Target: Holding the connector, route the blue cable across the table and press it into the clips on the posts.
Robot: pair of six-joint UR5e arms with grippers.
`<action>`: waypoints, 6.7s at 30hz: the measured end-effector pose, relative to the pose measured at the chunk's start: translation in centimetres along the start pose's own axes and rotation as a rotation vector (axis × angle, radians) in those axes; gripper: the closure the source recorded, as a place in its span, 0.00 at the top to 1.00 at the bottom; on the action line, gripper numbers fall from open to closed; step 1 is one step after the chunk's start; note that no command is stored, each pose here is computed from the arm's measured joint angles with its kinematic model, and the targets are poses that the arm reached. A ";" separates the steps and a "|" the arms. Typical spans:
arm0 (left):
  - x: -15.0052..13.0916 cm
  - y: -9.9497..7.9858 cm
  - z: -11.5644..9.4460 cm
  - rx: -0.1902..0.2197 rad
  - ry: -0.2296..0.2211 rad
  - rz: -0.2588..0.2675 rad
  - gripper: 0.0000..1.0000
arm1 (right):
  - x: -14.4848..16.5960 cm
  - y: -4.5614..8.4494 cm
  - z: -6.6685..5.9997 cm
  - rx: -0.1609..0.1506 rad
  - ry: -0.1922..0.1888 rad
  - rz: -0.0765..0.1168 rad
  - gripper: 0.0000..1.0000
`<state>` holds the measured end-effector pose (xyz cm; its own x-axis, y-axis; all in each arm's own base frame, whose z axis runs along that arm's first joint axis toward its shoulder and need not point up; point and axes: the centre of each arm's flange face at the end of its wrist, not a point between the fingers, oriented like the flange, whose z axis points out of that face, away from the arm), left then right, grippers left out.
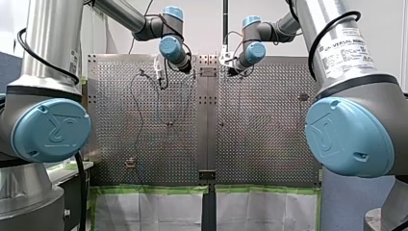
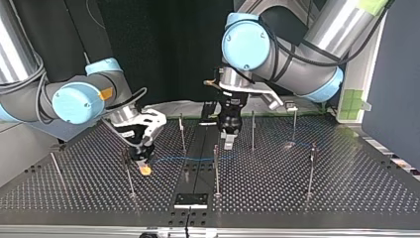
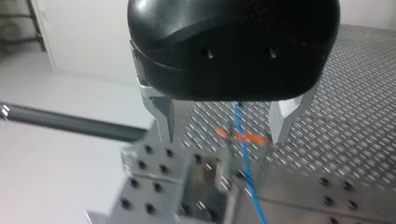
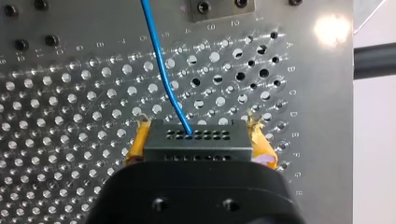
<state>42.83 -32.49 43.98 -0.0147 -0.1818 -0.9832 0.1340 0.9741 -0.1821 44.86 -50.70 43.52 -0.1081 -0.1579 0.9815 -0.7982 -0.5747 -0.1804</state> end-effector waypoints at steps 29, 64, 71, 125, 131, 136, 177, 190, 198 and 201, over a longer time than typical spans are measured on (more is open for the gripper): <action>1.9 -8.8 3.2 0.021 0.023 0.041 1.00 | 0.1 0.9 0.1 -0.014 0.000 0.001 0.00; 0.8 -8.7 12.1 0.041 -0.027 0.012 1.00 | 0.1 1.0 0.1 -0.014 0.000 0.001 0.00; 1.8 -9.1 12.2 0.053 0.004 0.030 1.00 | 0.1 1.1 0.1 -0.015 0.001 0.001 0.00; 5.6 -11.6 8.5 -0.117 0.015 -0.003 0.00 | -0.3 0.9 0.0 -0.013 -0.013 0.004 0.00; 4.3 -10.9 7.4 -0.116 -0.023 -0.030 0.00 | -1.8 0.8 -0.3 -0.013 -0.042 0.005 0.00; 5.1 -10.5 7.0 -0.114 -0.034 -0.039 0.00 | -3.0 0.6 -0.6 -0.012 -0.069 0.003 0.00; 23.9 -6.2 4.6 0.000 0.072 0.000 0.00 | -15.0 1.6 -6.1 -0.057 -0.262 0.006 0.00; 28.0 -4.9 2.4 0.057 0.097 -0.008 0.00 | -18.3 3.3 -6.9 -0.109 -0.237 -0.018 0.00; 30.1 -3.9 0.8 0.079 0.105 -0.014 0.00 | -20.8 4.6 -6.0 -0.119 -0.241 -0.033 0.00; 31.7 -3.8 -0.2 0.099 0.130 -0.008 0.00 | -22.2 5.0 -5.7 -0.119 -0.262 -0.040 0.00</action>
<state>41.68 -41.94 13.51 -0.1436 -0.1643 -0.9759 0.2307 0.9534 -0.1944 39.90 -45.43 21.22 0.0691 -0.3482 0.9349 -0.8645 -0.4885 -0.1181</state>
